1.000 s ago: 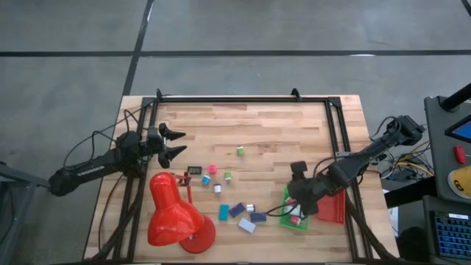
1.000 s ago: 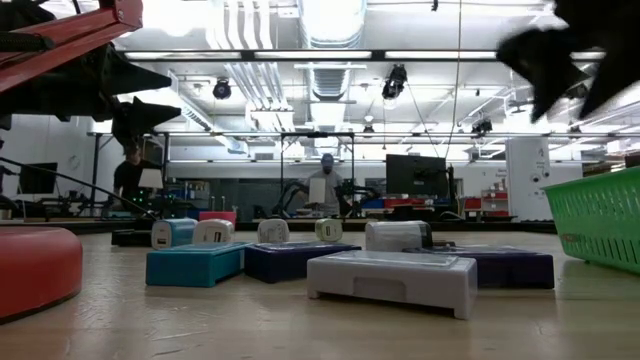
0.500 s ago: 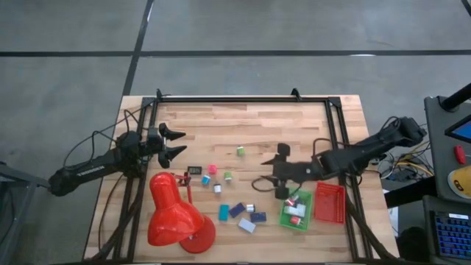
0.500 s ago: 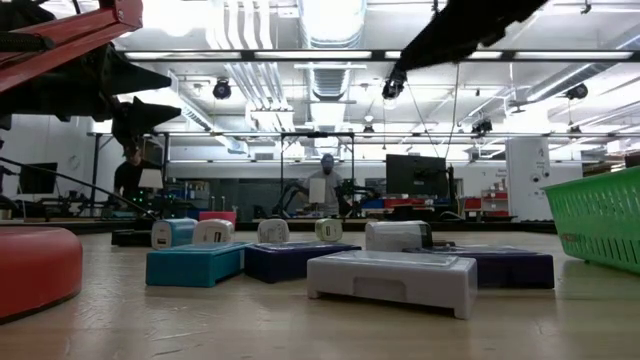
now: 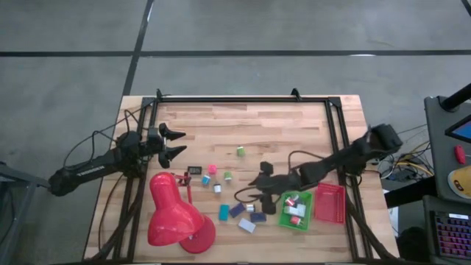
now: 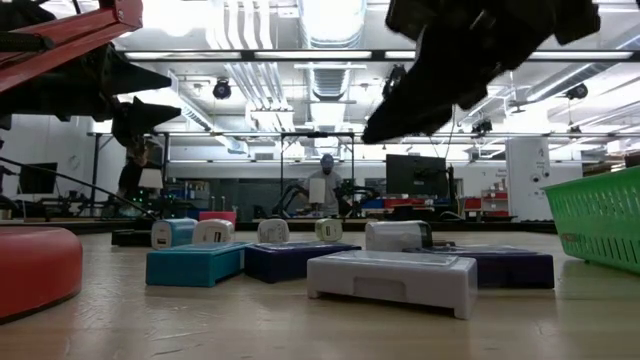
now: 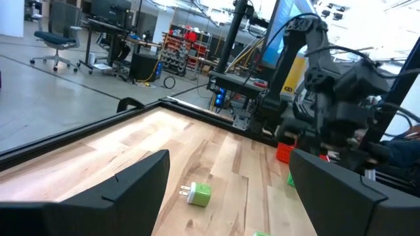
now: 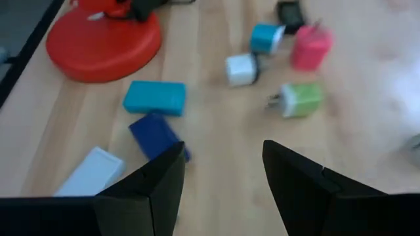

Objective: Pick & Place Office items
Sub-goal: Put the white charger adapter into the green basket

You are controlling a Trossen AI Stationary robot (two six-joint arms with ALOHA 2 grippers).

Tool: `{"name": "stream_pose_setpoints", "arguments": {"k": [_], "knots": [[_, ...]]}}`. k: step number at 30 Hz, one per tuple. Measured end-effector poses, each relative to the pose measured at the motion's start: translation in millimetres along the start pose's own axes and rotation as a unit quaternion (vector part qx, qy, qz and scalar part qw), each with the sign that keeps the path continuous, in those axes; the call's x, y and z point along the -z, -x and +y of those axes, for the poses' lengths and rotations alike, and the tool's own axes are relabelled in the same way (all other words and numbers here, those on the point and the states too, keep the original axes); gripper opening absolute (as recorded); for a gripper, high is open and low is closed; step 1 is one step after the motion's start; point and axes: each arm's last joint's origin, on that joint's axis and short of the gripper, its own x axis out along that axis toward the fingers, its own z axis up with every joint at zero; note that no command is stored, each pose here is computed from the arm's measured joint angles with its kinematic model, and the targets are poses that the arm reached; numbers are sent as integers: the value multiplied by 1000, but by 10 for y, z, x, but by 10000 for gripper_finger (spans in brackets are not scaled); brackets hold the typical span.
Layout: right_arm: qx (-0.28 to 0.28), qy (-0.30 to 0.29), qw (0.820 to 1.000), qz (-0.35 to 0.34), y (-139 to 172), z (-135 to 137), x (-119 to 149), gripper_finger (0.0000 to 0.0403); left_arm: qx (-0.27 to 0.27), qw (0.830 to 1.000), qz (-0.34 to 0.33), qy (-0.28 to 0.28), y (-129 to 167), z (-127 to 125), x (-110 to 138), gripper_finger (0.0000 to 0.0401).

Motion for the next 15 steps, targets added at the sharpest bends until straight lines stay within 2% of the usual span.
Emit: {"name": "stream_pose_setpoints", "arguments": {"k": [7,15], "knots": [[-22,-1,999,41,-332,148,115,203,-1,1000,2,0,-4,2,3,320],[-40,14,998,46,-418,364,119,203,-1,1000,4,1,-5,2,6,320]]}}
